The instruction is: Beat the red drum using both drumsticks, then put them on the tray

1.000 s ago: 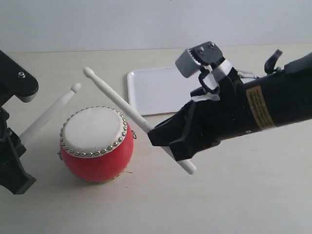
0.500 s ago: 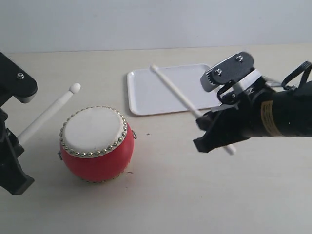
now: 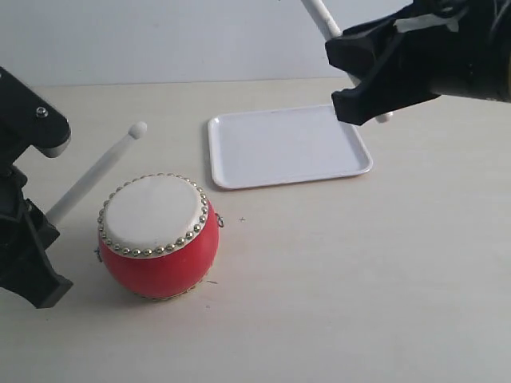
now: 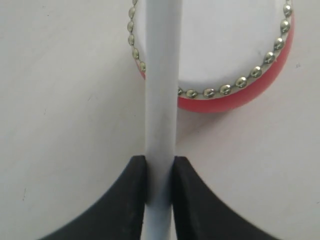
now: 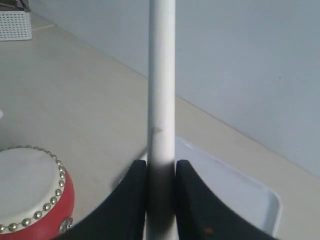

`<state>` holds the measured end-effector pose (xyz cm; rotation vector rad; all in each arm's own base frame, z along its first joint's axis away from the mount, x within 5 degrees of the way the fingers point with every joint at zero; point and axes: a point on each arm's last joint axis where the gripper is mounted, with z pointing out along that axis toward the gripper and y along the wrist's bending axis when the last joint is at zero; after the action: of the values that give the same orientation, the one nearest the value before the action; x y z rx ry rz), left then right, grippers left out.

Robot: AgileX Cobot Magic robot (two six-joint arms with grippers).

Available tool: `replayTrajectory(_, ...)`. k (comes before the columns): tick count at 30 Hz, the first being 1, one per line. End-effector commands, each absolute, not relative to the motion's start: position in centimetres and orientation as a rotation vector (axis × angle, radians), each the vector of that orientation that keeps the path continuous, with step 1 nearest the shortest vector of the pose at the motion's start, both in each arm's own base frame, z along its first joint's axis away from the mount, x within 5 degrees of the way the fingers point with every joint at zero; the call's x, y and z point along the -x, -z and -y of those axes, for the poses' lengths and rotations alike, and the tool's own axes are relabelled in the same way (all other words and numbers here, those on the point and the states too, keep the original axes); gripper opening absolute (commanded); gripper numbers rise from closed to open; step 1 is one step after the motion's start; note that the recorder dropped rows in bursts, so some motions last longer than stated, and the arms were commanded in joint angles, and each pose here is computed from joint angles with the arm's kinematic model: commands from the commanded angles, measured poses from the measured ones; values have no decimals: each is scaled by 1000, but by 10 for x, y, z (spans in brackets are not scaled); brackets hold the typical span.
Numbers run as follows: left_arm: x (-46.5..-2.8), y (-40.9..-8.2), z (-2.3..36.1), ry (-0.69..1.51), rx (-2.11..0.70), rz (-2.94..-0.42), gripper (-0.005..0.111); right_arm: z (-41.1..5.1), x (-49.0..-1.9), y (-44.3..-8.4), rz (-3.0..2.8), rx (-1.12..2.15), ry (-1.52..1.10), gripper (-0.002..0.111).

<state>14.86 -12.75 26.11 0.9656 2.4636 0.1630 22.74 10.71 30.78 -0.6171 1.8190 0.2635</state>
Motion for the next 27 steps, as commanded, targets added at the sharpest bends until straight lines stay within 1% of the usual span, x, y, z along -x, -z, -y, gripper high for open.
replayTrajectory(1,-150,-263,129,-156,-954,-2454,0,-106,-218,-324,-1752,641,-280,0)
replayTrajectory(4,-150,-263,129,-156,-954,-2454,0,-110,-211,-326,-1750,651,-380,0)
replayTrajectory(8,-151,-263,130,-146,-954,-2445,0,-120,-204,-322,-1770,714,-530,0)
replayTrajectory(11,-151,-263,130,-141,-954,-2441,0,-120,-203,-320,-1776,718,-538,0)
replayTrajectory(12,-151,-263,130,-139,-954,-2439,0,-120,-202,-322,-1773,711,-554,0)
replayTrajectory(16,-151,-264,133,-100,-946,-2431,0,-130,-180,-350,-1694,792,-803,0)
replayTrajectory(21,-151,-264,134,-74,-908,-2443,0,-124,-161,-369,-1624,778,-835,0)
replayTrajectory(27,-151,-267,135,-45,-900,-2416,0,-123,-144,-377,-1568,843,-887,0)
